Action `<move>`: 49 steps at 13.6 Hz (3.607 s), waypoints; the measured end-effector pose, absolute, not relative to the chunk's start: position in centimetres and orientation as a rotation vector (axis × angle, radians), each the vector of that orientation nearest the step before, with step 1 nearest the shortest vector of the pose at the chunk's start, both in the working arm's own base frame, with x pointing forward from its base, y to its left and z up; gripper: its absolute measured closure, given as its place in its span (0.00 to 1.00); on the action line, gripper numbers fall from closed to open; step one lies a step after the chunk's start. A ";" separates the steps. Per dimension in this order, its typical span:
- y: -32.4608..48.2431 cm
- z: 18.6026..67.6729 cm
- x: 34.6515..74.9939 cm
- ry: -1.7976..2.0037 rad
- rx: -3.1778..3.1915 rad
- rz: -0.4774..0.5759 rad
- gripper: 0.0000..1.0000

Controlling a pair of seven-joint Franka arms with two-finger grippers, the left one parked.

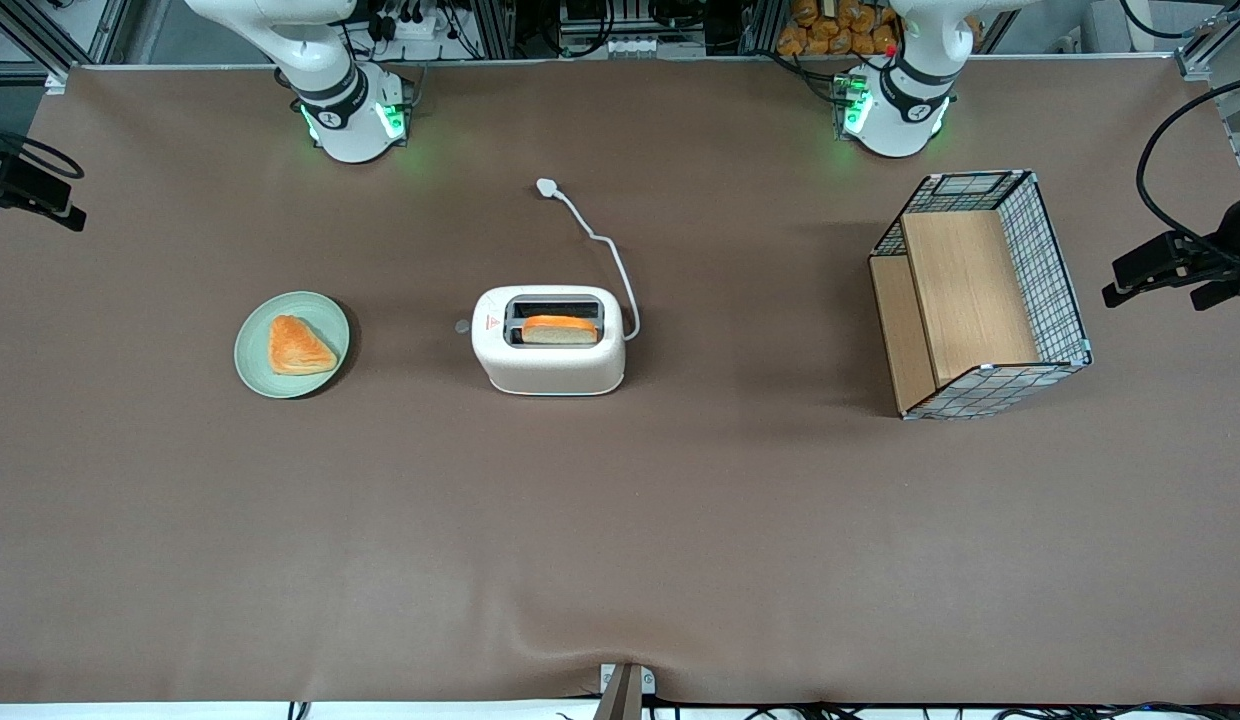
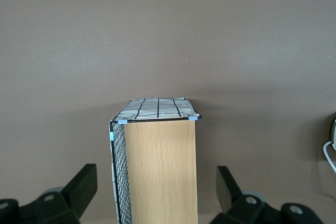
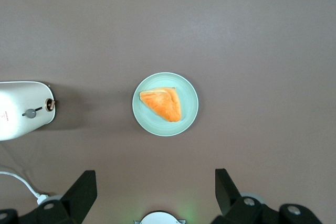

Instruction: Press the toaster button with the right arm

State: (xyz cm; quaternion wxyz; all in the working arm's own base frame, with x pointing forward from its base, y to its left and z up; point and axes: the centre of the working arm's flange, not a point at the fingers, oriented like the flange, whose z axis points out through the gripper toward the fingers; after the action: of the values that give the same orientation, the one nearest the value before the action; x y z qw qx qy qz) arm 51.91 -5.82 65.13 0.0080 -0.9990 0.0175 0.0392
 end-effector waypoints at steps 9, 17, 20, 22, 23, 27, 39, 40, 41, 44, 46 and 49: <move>1.9 57.5 55.6 -0.154 -3.105 0.363 0.00; 6.3 47.6 57.5 -0.151 -2.787 0.695 0.00; 7.8 42.0 58.9 -0.123 -2.694 0.786 0.00; 8.5 40.2 59.2 -0.113 -2.655 0.813 0.07; 9.1 39.6 59.4 -0.112 -2.646 0.802 0.20; 13.8 37.4 58.8 -0.159 -2.681 0.753 0.64; 19.7 30.8 55.7 -0.075 -2.659 0.578 0.99; 20.1 30.3 55.2 -0.061 -2.646 0.579 0.99; 20.4 29.8 54.7 -0.047 -2.634 0.584 0.99; 20.3 29.2 54.4 -0.024 -2.626 0.584 0.99; 20.3 29.2 54.4 -0.021 -2.627 0.578 0.99; 20.2 29.0 54.3 -0.015 -2.626 0.578 0.99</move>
State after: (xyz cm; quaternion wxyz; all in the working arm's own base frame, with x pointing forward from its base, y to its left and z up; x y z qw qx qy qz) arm 54.32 20.19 29.00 0.2246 -0.9517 -0.0054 0.2093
